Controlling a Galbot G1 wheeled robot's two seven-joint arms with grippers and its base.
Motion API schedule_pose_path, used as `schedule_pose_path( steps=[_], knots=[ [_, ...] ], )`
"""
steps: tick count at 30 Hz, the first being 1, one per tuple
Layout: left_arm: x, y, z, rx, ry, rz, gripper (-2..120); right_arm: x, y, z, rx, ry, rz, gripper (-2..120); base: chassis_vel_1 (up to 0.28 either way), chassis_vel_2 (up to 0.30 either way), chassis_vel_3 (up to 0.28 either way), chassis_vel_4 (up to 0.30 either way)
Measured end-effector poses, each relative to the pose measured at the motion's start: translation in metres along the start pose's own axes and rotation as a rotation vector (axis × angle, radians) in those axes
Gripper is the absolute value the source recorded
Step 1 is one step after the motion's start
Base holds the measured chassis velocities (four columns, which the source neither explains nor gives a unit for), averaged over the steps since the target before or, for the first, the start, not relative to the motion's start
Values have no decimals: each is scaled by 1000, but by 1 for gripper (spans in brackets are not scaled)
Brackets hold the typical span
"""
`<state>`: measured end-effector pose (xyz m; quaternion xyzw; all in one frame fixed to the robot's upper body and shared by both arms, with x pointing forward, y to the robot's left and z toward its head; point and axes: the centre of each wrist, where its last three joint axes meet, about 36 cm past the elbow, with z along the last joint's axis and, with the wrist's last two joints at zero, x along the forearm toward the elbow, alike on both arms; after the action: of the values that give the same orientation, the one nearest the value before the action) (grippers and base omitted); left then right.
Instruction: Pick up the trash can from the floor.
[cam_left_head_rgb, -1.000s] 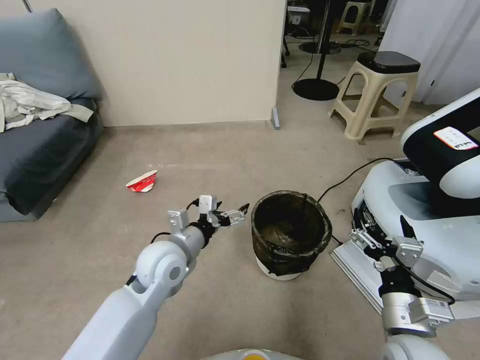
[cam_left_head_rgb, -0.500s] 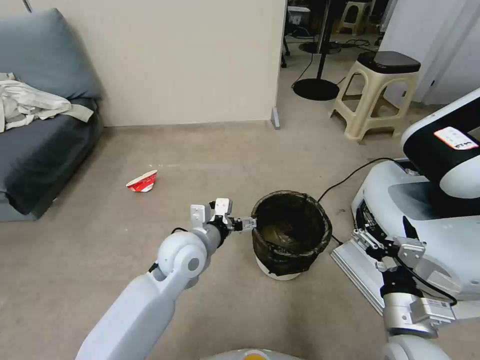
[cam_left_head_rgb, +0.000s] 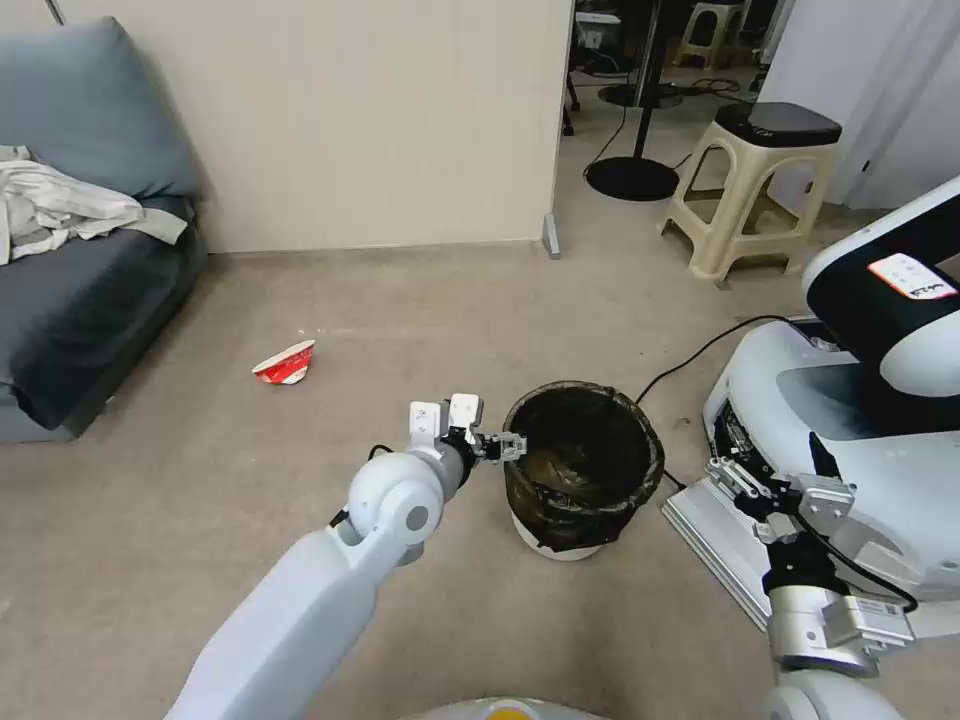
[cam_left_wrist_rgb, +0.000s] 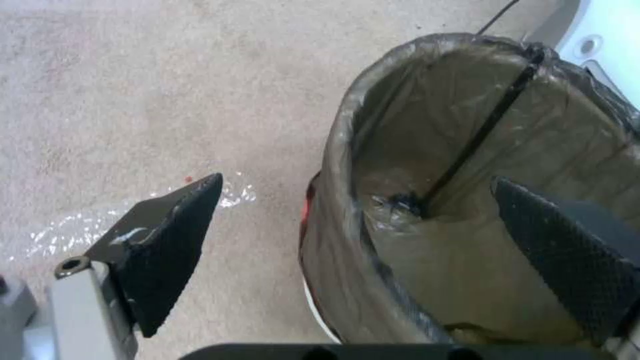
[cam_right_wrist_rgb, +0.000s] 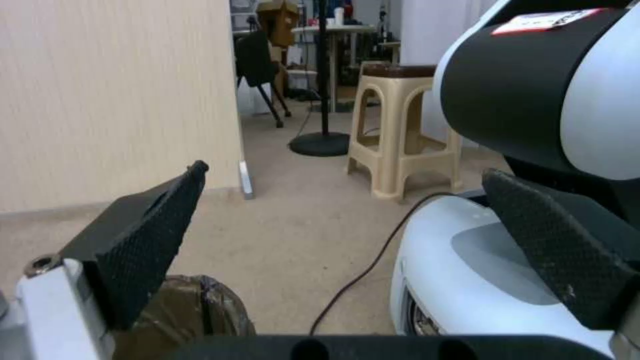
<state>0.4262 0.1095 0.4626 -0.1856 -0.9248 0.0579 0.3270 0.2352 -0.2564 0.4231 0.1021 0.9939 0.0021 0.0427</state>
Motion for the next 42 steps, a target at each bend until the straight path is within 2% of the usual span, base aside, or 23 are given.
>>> schedule_pose_path(
  steps=[6,13,29,42],
  knots=[
    [-14,-5,-11,-7,19,-3,100,-1,0,0,-1,-1,3,100,0,0,0,0],
    [-27,-7,-16,-21,43,-17,100,-1,-1,2,-1,2,8,100,0,0,0,0],
    [-49,-2,-13,-23,101,-50,100,-3,-1,4,-2,6,13,100,0,0,0,0],
    [-59,-5,-9,-24,142,-62,99,-3,-1,4,-1,7,17,100,0,0,0,0]
  ],
)
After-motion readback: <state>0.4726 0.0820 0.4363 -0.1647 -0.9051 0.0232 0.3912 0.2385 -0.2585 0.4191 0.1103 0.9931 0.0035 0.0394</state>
